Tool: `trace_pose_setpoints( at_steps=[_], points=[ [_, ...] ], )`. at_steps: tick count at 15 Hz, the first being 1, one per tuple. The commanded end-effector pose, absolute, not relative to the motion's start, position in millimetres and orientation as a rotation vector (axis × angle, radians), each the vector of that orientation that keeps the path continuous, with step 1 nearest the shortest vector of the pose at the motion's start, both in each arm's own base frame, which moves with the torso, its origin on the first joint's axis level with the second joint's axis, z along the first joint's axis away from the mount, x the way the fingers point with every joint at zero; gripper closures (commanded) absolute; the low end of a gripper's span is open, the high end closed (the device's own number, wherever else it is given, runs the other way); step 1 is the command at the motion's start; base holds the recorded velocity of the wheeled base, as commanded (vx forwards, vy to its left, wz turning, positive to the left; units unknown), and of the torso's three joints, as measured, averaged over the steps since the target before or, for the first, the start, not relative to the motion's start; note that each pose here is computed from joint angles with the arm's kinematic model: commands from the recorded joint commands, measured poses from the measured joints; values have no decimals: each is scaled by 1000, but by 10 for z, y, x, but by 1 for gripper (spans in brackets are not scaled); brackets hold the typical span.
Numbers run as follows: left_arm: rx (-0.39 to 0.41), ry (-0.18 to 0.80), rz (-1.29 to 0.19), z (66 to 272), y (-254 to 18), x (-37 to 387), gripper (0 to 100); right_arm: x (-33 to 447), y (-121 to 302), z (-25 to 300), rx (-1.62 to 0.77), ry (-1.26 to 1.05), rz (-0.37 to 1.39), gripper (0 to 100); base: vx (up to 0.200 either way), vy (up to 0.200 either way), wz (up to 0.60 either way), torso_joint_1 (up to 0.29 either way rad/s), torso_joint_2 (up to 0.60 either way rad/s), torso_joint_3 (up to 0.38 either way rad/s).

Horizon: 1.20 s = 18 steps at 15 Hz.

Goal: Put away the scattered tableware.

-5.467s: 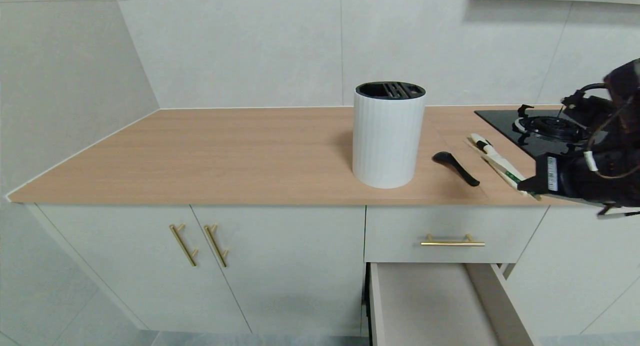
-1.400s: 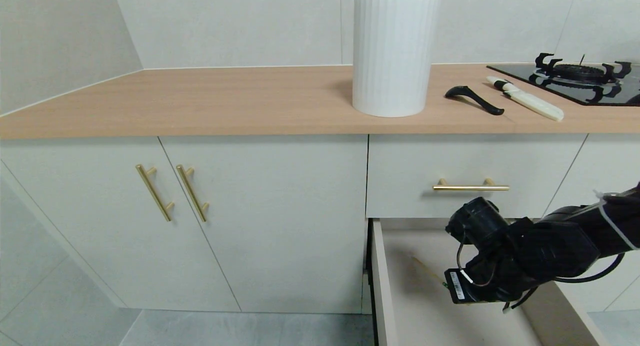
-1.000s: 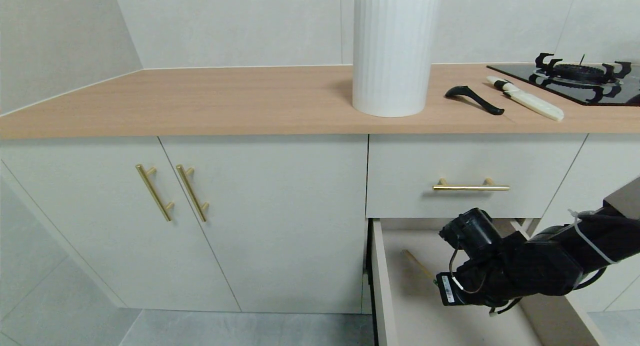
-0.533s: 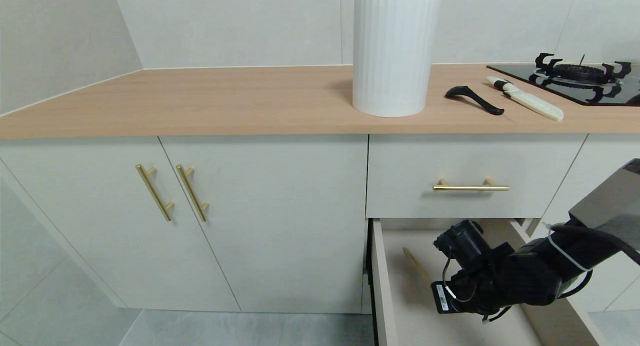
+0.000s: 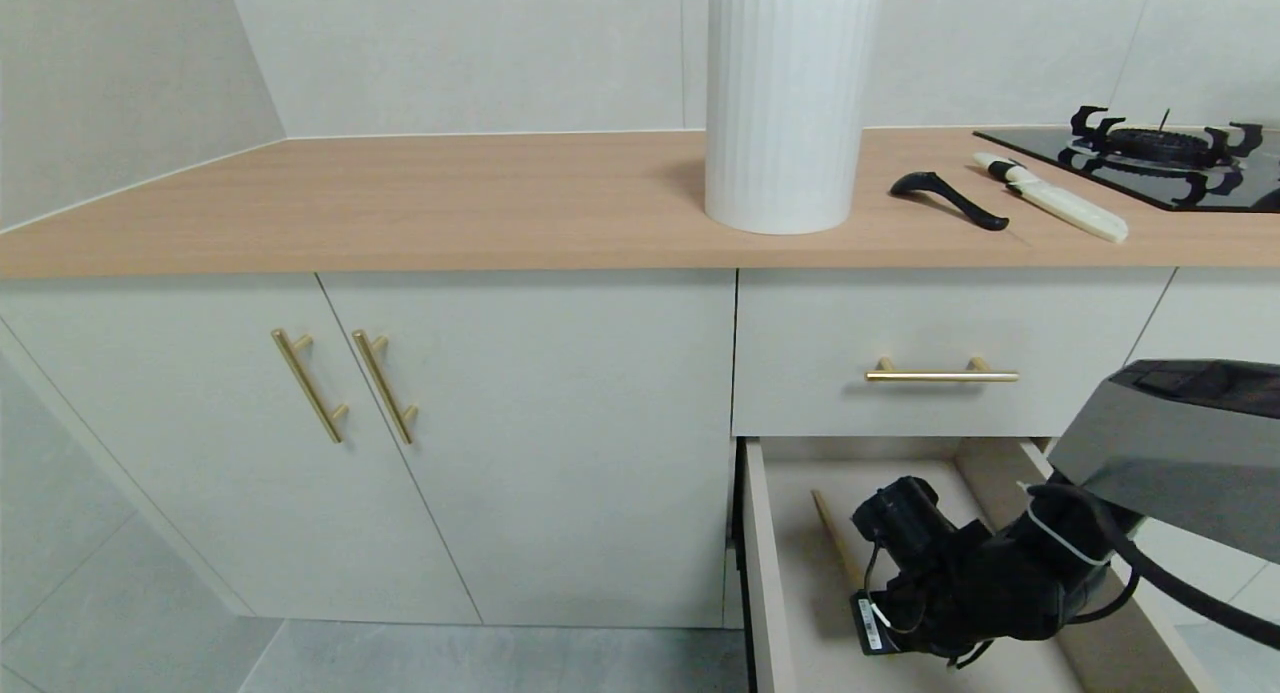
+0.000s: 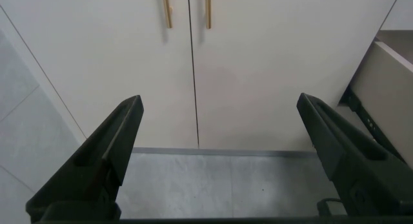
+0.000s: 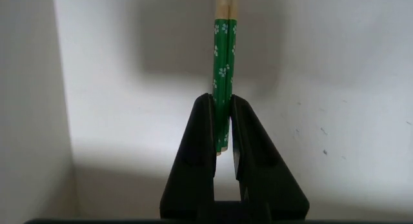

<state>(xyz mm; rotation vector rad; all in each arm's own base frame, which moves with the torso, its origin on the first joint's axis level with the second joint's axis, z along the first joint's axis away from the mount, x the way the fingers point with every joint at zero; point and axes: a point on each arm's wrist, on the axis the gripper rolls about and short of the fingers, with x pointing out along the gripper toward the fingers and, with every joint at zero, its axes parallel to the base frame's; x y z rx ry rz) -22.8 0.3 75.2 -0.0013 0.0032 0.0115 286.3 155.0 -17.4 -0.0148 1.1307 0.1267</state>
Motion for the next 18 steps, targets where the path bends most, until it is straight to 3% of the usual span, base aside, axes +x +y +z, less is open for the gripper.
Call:
trace_pose_setpoints(
  at_steps=[1,5,6,14,18],
  points=[
    [-2,3,12,752,3,-228,0,2858,1553,-278,-26,1151,121,100,0,0,0,0,0,0],
    [-2,3,12,752,3,-228,0,2866,1550,-280,-24,1146,116,100,0,0,0,0,0,0],
    [-2,3,11,752,2,-228,0,2866,1550,-280,-24,1146,116,0,0,0,0,0,0,0],
    [-2,3,12,752,3,-228,0,2866,1550,-159,-12,1116,125,0,0,0,0,0,0,0],
    [-2,3,12,752,3,-228,0,2672,1438,694,49,925,183,0,0,0,0,0,0,0]
  ],
)
